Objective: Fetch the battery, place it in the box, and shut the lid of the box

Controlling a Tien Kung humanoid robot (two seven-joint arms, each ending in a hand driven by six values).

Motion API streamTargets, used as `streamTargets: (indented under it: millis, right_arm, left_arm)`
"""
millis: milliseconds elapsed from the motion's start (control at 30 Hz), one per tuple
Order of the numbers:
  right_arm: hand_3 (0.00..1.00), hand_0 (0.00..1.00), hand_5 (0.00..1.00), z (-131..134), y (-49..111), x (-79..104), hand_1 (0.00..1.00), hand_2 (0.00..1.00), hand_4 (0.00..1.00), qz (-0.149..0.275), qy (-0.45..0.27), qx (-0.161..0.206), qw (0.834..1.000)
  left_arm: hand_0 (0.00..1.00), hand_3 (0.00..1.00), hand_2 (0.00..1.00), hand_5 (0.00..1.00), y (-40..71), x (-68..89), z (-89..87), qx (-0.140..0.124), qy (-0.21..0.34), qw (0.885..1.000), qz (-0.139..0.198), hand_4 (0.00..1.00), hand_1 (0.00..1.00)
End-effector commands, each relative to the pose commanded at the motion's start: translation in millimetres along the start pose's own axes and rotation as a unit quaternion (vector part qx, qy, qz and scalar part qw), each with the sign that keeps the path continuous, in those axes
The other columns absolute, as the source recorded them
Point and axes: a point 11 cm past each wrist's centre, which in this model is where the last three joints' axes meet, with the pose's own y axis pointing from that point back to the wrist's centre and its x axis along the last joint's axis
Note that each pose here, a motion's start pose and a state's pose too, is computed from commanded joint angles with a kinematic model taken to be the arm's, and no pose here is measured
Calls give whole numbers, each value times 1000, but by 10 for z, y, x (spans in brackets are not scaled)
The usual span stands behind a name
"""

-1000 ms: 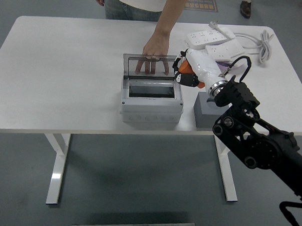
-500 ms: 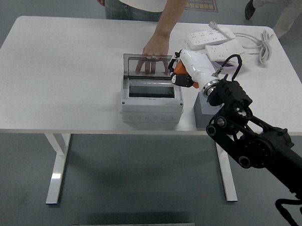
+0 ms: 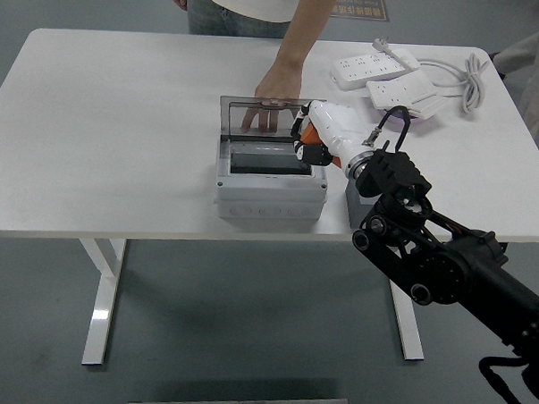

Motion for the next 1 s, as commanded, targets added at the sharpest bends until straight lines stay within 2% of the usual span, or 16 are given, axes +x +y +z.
streamTargets:
  millis: [500, 1000]
  right_arm:
    - [314, 208, 30, -305, -99, -121, 234, 247, 150, -42, 77, 46, 995]
    - [311, 207, 25, -294, -216, -115, 235, 247, 152, -40, 75, 44, 995]
  left_arm:
    - [800, 926, 844, 604, 13, 45, 36, -3, -2, 1000, 4, 829, 885]
    - [800, 926, 844, 606, 47, 92, 121, -9, -5, 1000, 8, 828, 885]
